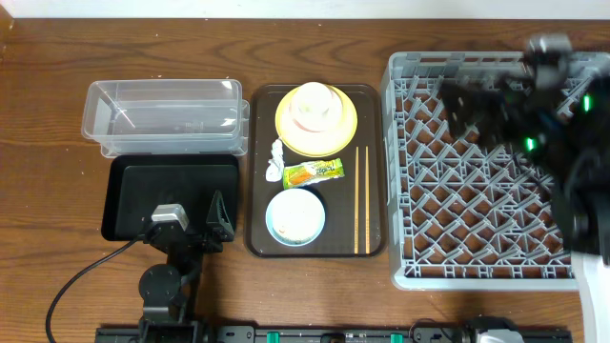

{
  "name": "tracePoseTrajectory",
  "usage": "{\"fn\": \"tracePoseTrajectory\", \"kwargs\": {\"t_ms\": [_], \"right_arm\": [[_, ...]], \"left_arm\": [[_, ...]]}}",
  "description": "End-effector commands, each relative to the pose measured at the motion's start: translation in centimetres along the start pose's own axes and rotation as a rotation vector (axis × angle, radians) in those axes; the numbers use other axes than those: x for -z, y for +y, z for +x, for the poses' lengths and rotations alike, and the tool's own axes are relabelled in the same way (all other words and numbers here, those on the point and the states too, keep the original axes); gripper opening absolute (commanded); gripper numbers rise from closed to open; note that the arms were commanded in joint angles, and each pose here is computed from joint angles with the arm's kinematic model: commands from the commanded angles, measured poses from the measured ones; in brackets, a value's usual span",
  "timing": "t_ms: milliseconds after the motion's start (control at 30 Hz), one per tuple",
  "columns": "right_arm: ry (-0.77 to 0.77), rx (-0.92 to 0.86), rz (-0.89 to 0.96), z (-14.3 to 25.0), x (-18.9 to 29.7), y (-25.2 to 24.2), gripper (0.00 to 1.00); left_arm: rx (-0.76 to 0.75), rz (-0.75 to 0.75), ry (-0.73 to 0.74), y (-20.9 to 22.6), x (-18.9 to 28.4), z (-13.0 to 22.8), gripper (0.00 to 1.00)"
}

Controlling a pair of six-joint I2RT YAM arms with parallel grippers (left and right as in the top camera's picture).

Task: Sort waste into correct bins and load items into the dishwasher rack
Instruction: 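Reach the right gripper to the first wooden chopstick on the tray and grasp it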

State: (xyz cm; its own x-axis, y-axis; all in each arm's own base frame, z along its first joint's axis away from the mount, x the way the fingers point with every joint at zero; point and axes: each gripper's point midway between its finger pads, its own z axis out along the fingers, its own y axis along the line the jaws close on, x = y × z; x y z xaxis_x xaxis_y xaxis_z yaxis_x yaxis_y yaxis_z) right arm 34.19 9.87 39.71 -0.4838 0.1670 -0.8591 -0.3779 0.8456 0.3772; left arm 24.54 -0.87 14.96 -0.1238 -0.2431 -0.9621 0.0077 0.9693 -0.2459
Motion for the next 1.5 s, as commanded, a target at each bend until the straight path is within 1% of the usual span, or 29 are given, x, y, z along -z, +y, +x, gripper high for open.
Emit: {"fn": "tracePoseTrajectory", "kwargs": {"t_ms": [0, 33, 67, 100, 133, 200, 233, 267, 367, 500, 567, 633, 733, 800, 933, 1033, 1133, 1200, 1267, 1300, 1400, 1467], "right_arm": [[0.092, -0.099, -0.294, 0.1, -1.3, 4.4, 0.99], [0.109, -0.144, -0.304, 0.2, -2.1, 4.2, 0.99], [0.134, -0.19, -0.3, 0.7, -2.8, 3.9, 0.82], [0.171, -0.236, -0.293, 1.4, -3.6, 3.7, 0.74], [0.204, -0.257, -0.286, 2.2, -4.2, 3.6, 0.7], [0.269, -0.275, -0.232, 4.2, -5.8, 3.3, 0.48], [0.299, -0.275, -0.179, 5.4, -6.6, 3.1, 0.31], [0.323, -0.273, -0.126, 6.4, -7.3, 2.9, 0.25], [0.395, -0.231, 0.037, 9.7, -9.2, 3.0, 0.16], [0.461, -0.118, 0.169, 13.2, -10.4, 3.9, 0.02], [0.504, -0.052, 0.227, 15.2, -11.1, 4.4, 0.01], [0.548, -0.014, 0.233, 17.0, -11.8, 5.3, 0.01], [0.633, 0.02, 0.225, 20.1, -13.0, 6.5, 0.03], [0.681, 0.019, 0.245, 21.8, -13.4, 6.5, 0.03], [0.783, 0.014, 0.304, 24.8, -13.9, 5.3, 0.03], [0.849, 0.018, 0.358, 26.8, -14.2, 4.1, 0.06], [0.892, 0.006, 0.468, 28.3, -14.0, 2.2, 0.07], [0.901, -0.013, 0.581, 29.0, -13.6, 0.5, 0.1], [0.923, -0.045, 0.638, 29.9, -13.4, -0.3, 0.18], [0.937, -0.054, 0.65, 30.3, -13.4, -0.5, 0.19], [0.98, -0.047, 0.675, 31.7, -13.4, -1.0, 0.19], [1.003, -0.048, 0.695, 32.6, -13.5, -1.4, 0.17]], "left_arm": [[-0.013, -0.006, 0.052, 0.3, -0.1, 1.6, 0.93], [-0.013, -0.006, 0.052, 0.3, -0.1, 1.6, 0.93], [-0.013, -0.006, 0.052, 0.3, -0.1, 1.6, 0.93], [-0.013, -0.006, 0.052, 0.3, -0.1, 1.6, 0.93], [-0.013, -0.006, 0.052, 0.3, -0.1, 1.6, 0.93], [-0.013, -0.006, 0.052, 0.3, -0.1, 1.6, 0.93], [-0.013, -0.006, 0.052, 0.3, -0.1, 1.6, 0.93], [-0.013, -0.006, 0.052, 0.3, -0.1, 1.6, 0.93], [-0.013, -0.006, 0.052, 0.3, -0.1, 1.6, 0.93], [-0.013, -0.006, 0.052, 0.3, -0.1, 1.6, 0.93], [-0.013, -0.006, 0.052, 0.3, -0.1, 1.6, 0.93], [-0.013, -0.006, 0.052, 0.3, -0.1, 1.6, 0.93], [-0.013, -0.006, 0.052, 0.3, -0.1, 1.6, 0.93], [-0.013, -0.006, 0.052, 0.3, -0.1, 1.6, 0.93], [-0.013, -0.006, 0.052, 0.3, -0.1, 1.6, 0.93], [-0.013, -0.006, 0.052, 0.3, -0.1, 1.6, 0.93], [-0.013, -0.006, 0.052, 0.3, -0.1, 1.6, 0.93], [-0.013, -0.006, 0.052, 0.3, -0.1, 1.6, 0.93], [-0.013, -0.006, 0.052, 0.3, -0.1, 1.6, 0.93], [-0.013, -0.006, 0.052, 0.3, -0.1, 1.6, 0.94], [-0.013, -0.006, 0.052, 0.3, -0.1, 1.6, 0.93], [-0.013, -0.006, 0.052, 0.3, -0.1, 1.6, 0.93]]}}
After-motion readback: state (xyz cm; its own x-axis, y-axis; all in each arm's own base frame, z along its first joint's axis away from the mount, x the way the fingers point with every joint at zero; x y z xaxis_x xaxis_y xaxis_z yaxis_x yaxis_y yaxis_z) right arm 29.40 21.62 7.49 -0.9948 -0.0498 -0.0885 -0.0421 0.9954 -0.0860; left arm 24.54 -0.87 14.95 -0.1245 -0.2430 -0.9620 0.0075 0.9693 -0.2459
